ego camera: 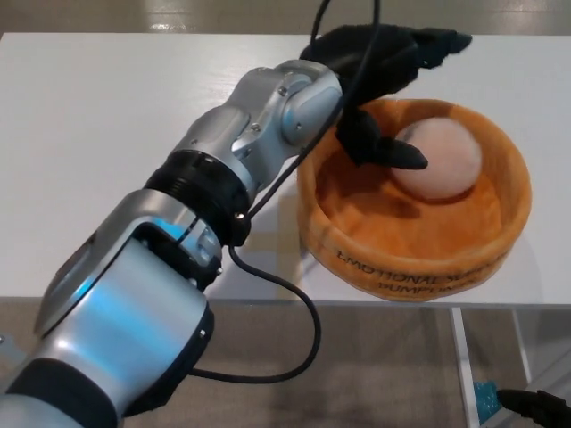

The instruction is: Use the left hand to pick up the pink round toy on the left and place it inside the orange plate on the desk.

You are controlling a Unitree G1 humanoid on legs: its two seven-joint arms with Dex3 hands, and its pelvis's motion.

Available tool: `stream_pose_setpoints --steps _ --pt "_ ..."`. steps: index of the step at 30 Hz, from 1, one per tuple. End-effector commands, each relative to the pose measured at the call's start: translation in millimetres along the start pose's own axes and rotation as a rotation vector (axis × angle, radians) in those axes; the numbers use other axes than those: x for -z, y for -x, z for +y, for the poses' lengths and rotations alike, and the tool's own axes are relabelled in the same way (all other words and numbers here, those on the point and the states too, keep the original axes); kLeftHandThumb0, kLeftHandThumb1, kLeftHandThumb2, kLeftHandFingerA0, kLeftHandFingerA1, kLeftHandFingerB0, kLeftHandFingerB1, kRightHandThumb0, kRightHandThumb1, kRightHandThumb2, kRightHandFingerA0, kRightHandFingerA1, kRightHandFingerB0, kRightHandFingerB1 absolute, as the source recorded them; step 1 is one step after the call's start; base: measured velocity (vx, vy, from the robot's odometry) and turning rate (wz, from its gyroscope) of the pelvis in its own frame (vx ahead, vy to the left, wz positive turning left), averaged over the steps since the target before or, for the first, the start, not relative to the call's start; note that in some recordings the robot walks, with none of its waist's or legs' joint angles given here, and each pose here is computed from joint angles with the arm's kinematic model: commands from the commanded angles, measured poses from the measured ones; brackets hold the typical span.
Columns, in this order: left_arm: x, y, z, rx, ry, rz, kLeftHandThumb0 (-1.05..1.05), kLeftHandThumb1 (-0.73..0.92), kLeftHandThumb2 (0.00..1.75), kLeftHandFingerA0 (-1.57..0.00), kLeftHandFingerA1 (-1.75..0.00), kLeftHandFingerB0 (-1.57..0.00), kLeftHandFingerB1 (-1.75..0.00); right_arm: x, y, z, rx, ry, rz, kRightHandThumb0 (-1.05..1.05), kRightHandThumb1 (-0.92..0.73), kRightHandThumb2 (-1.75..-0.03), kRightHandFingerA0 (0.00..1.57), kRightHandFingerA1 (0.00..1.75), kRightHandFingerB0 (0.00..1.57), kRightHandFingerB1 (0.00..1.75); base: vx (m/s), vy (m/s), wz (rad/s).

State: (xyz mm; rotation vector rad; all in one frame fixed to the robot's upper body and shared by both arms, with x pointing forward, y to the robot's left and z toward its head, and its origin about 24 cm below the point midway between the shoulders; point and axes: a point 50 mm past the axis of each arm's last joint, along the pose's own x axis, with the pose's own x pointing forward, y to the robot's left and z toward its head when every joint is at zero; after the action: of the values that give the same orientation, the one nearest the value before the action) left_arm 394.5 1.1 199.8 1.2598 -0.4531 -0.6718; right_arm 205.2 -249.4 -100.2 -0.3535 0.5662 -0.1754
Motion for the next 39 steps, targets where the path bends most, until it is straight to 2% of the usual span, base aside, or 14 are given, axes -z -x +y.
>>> stream_pose_setpoints --steps 1,14,15,21,22,23,24,27,28,30,31,36,37,39 --pt "-6.3 -3.1 -3.8 0.154 -0.003 0.028 -1.0 0.64 1.03 0.0 0.0 0.0 -0.05 4.0 2.2 -2.1 -0.005 -0.003 0.006 -0.38 -0.55 -0.57 0.74 0.62 0.62 0.43 0.0 0.0 0.0" --pt "-11.0 19.1 37.8 0.049 0.017 -0.101 -0.97 0.62 1.04 0.0 -0.02 0.0 -0.07 1.1 0.6 -3.6 -0.003 0.005 -0.003 -0.37 -0.54 -0.57 0.75 0.59 0.61 0.44 0.0 0.0 0.0" --pt "-16.7 36.5 56.4 -0.009 0.01 -0.162 -0.9 0.56 1.0 0.0 -0.06 0.0 -0.11 0.9 0.3 -4.0 0.0 0.007 -0.002 -0.36 -0.54 -0.57 0.75 0.6 0.62 0.44 0.0 0.0 0.0" --pt "-24.0 73.0 77.6 -0.086 0.011 -0.252 -0.89 0.55 0.92 0.0 -0.02 -0.01 -0.08 1.1 -0.1 -5.3 -0.005 0.011 0.003 -0.36 -0.55 -0.57 0.73 0.59 0.61 0.43 0.0 0.0 0.0" --pt "-24.9 89.2 80.1 -0.146 0.021 -0.306 -0.58 0.37 0.71 0.0 -0.17 -0.08 -0.23 2.2 0.6 -5.2 -0.007 0.012 0.004 -0.37 -0.55 -0.57 0.73 0.59 0.61 0.44 0.0 0.0 0.0" --pt "-24.9 89.2 80.1 -0.146 0.021 -0.306 -0.58 0.37 0.71 0.0 -0.17 -0.08 -0.23 2.2 0.6 -5.2 -0.007 0.012 0.004 -0.37 -0.55 -0.57 0.73 0.59 0.61 0.44 0.0 0.0 0.0" --pt "-27.1 120.9 79.1 -0.24 0.017 -0.372 -0.32 0.45 0.56 0.0 -0.24 -0.07 -0.26 5.1 2.3 -5.1 -0.009 0.004 0.011 -0.38 -0.56 -0.57 0.72 0.57 0.61 0.43 0.0 0.0 0.0" --pt "-28.2 140.0 76.7 -0.267 0.026 -0.394 -0.39 0.4 0.63 -0.04 -0.23 -0.09 -0.31 5.9 2.6 -4.6 -0.01 0.003 0.015 -0.39 -0.55 -0.57 0.72 0.58 0.62 0.43 0.0 0.0 0.0" --pt "-28.2 148.7 76.0 -0.275 0.034 -0.404 -0.27 0.45 0.54 -0.08 -0.29 -0.14 -0.28 6.3 2.9 -4.3 -0.01 0.005 0.015 -0.39 -0.55 -0.57 0.72 0.57 0.62 0.43 0.0 0.0 0.0" --pt "-28.9 158.8 75.0 -0.283 0.041 -0.415 -0.27 0.45 0.54 -0.08 -0.29 -0.14 -0.28 6.8 3.3 -4.0 -0.01 0.007 0.015 -0.39 -0.55 -0.57 0.72 0.57 0.62 0.43 0.0 0.0 0.0" --pt "-25.0 174.7 72.8 -0.3 0.087 -0.452 -0.09 0.47 0.55 -0.17 -0.37 -0.2 -0.29 7.5 3.6 -3.9 -0.011 0.004 0.018 -0.38 -0.55 -0.57 0.73 0.6 0.61 0.44 0.0 0.0 0.0" --pt "-16.1 220.0 66.3 -0.331 0.185 -0.5 -0.03 0.55 0.57 -0.18 -0.38 -0.28 -0.31 9.2 4.2 -4.2 -0.014 0.02 0.026 -0.39 -0.55 -0.57 0.73 0.57 0.61 0.44 0.0 0.0 0.0" --pt "-14.3 232.4 65.0 -0.337 0.204 -0.507 0.01 0.39 0.87 -0.12 -0.51 -0.17 -0.49 8.8 3.8 -4.3 -0.013 0.018 0.028 -0.39 -0.55 -0.57 0.73 0.58 0.62 0.44 0.0 0.0 0.0" --pt "-12.4 252.0 63.5 -0.34 0.223 -0.513 -0.01 0.43 0.9 -0.11 -0.51 -0.18 -0.5 7.8 3.0 -4.0 -0.01 0.01 0.03 -0.38 -0.54 -0.57 0.74 0.6 0.62 0.44 0.0 0.0 0.0"
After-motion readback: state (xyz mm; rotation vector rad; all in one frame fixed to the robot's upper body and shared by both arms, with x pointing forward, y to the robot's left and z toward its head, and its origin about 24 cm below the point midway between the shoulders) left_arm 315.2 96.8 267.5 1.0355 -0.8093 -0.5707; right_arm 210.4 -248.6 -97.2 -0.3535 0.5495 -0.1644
